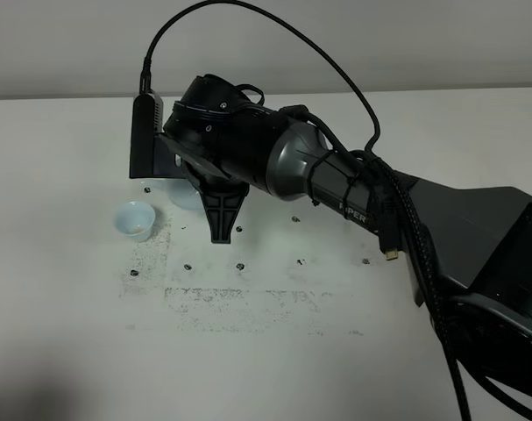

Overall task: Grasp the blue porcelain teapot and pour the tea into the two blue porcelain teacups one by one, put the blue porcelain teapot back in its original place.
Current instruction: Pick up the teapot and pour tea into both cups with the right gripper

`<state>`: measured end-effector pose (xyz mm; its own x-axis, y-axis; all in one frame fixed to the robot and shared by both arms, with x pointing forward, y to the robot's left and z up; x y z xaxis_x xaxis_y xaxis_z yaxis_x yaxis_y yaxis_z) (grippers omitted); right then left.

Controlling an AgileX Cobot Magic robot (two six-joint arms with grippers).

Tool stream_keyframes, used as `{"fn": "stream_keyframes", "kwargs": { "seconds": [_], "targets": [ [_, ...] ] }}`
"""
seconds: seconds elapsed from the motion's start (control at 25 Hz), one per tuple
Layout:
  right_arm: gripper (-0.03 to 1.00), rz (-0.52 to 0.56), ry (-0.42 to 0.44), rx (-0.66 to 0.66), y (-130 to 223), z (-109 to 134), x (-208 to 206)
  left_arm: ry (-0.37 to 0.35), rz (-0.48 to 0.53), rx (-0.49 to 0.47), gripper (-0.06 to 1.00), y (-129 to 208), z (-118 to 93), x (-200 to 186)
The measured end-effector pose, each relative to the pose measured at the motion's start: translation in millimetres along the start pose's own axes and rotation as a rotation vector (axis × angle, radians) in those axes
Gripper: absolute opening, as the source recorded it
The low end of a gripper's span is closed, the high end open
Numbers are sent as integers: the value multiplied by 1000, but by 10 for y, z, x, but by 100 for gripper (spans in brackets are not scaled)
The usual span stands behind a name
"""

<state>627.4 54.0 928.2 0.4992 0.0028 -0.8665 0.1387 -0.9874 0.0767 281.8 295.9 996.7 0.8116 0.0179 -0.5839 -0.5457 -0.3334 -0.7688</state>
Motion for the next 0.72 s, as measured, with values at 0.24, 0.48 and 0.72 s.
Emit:
{"fn": "stream_keyframes", "kwargs": {
  "seconds": [0.24, 0.48, 0.72],
  "targets": [
    [4, 19, 26, -50, -78, 43, 59, 0, 0, 0, 72, 0, 0, 0],
    [4, 23, 46, -67, -105, 36, 41, 0, 0, 2, 72, 0, 0, 0],
    [4, 40, 91, -101, -158, 23, -2, 0, 0, 1, 72, 0, 0, 0]
  ]
}}
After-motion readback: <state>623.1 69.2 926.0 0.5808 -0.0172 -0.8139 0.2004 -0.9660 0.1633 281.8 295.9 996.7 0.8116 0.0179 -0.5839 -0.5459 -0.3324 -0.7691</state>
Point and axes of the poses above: a point on each arm's last joint axis where the gripper is mounted, x pointing out along that axis toward the gripper, z along the wrist's bending axis when the last joint is at zero, y = z × x, the point moved 6 cm from there along x, pointing out along that axis toward the gripper, and after that the axes turned 13 degrees about -x, right-handed, at the moved point
